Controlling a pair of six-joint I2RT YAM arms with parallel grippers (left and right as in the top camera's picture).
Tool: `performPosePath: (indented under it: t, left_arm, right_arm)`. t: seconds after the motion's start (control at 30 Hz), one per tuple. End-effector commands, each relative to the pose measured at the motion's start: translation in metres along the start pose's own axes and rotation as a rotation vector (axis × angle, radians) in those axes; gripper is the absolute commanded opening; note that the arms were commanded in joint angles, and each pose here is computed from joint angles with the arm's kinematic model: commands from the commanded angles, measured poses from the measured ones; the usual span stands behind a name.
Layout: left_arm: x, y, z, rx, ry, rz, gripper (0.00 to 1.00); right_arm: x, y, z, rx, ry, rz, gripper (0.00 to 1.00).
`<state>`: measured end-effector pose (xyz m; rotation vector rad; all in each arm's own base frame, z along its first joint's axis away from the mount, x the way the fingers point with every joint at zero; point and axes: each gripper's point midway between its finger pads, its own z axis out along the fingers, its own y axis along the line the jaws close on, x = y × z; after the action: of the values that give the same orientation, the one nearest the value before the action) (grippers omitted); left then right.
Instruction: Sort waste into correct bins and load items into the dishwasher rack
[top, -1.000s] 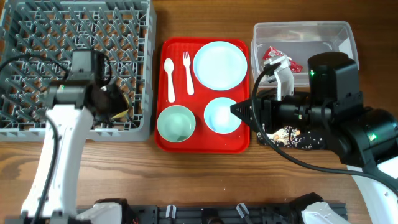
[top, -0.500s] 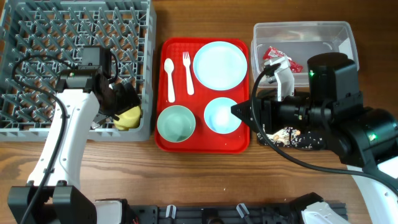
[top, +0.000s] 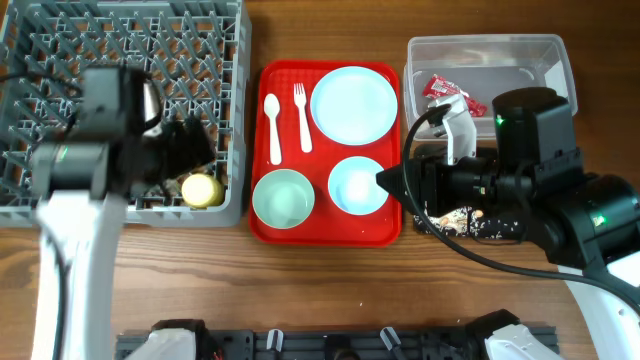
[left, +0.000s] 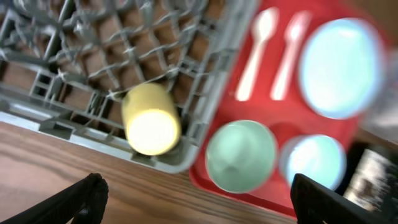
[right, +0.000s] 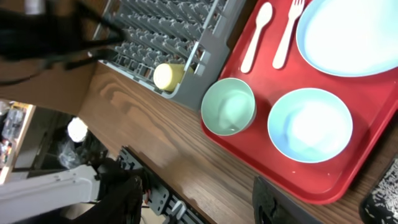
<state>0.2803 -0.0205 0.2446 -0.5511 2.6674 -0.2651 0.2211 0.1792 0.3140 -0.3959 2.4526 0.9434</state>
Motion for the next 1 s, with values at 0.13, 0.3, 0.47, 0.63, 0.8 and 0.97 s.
performPosePath:
  t: [0.13, 0.3, 0.47, 0.63, 0.8, 0.97]
  left_arm:
    - [0.02, -0.011, -0.091, 0.171, -0.266, 0.122, 1.0]
    - [0.033, -0.008, -0.122, 0.215, -0.371, 0.136, 1.0]
    - [0.04, -0.006, -0.134, 0.233, -0.414, 0.141, 1.0]
    - [0.04, -0.006, -0.135, 0.235, -0.416, 0.137, 1.0]
    - [0.04, -0.006, -0.135, 0.234, -0.415, 0.138, 1.0]
    - [0.04, -0.006, -0.135, 0.234, -0.415, 0.138, 1.0]
  right_arm:
    - [0.014, -0.044, 0.01, 0.301, 0.018, 0.148, 0.59]
    - [0.041, -0.059, 0.056, 0.341, 0.174, 0.165, 0.5]
    - [0.042, -0.059, 0.094, 0.324, 0.233, 0.141, 0.49]
    - [0.031, -0.04, 0.105, 0.246, 0.193, 0.103, 0.53]
    - [0.031, -0.019, 0.11, 0.191, 0.179, 0.042, 0.59]
    - [0.032, 0.018, 0.116, 0.015, 0.201, 0.022, 0.81]
